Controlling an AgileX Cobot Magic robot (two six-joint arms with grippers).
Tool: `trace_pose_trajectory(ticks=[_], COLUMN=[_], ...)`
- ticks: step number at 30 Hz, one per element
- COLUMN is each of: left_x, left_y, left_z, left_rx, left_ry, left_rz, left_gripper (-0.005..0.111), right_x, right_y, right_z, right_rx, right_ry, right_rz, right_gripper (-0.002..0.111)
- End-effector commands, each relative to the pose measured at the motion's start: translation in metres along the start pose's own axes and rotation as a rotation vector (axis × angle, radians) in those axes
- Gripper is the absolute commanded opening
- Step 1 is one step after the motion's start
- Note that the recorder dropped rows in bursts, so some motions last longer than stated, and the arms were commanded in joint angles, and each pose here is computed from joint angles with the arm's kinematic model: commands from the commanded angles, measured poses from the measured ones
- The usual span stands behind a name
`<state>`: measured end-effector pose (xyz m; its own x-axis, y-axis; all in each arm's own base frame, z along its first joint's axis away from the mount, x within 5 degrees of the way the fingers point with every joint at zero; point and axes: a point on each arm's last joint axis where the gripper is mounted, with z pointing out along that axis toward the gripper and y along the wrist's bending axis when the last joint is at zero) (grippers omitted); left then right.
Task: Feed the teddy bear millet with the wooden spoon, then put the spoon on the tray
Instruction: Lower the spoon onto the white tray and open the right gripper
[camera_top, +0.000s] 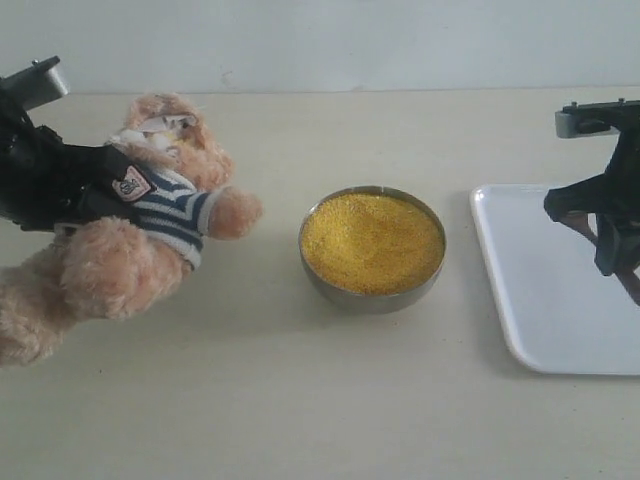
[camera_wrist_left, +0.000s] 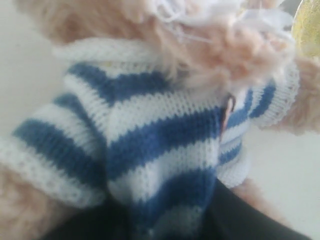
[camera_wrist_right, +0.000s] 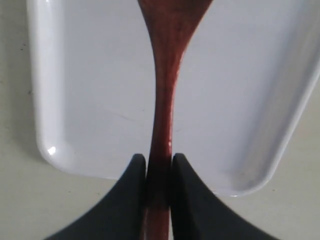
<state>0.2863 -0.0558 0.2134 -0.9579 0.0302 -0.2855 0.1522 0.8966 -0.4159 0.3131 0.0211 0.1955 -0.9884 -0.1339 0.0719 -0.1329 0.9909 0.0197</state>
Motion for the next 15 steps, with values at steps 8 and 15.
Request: trace_pose_trajectory(ticks=[8, 15], left_x=[-0.003, -0.005], left_y=[0.015, 0.020], left_z=[0.024, 0.033], left_rx=[-0.026, -0.041], left_ry=[0.019, 0.022], left_rz=[-0.055, -0.068], left_gripper=[0.004, 0.004], right_x=[-0.008, -0.014], right_y=[-0.001, -0.002], right_z=[0.019, 0.038], right_rx=[-0.010, -0.011], right_ry=[-0.035, -0.004], right_rz=[0.001, 0.001], right_gripper=[-0.001, -0.001])
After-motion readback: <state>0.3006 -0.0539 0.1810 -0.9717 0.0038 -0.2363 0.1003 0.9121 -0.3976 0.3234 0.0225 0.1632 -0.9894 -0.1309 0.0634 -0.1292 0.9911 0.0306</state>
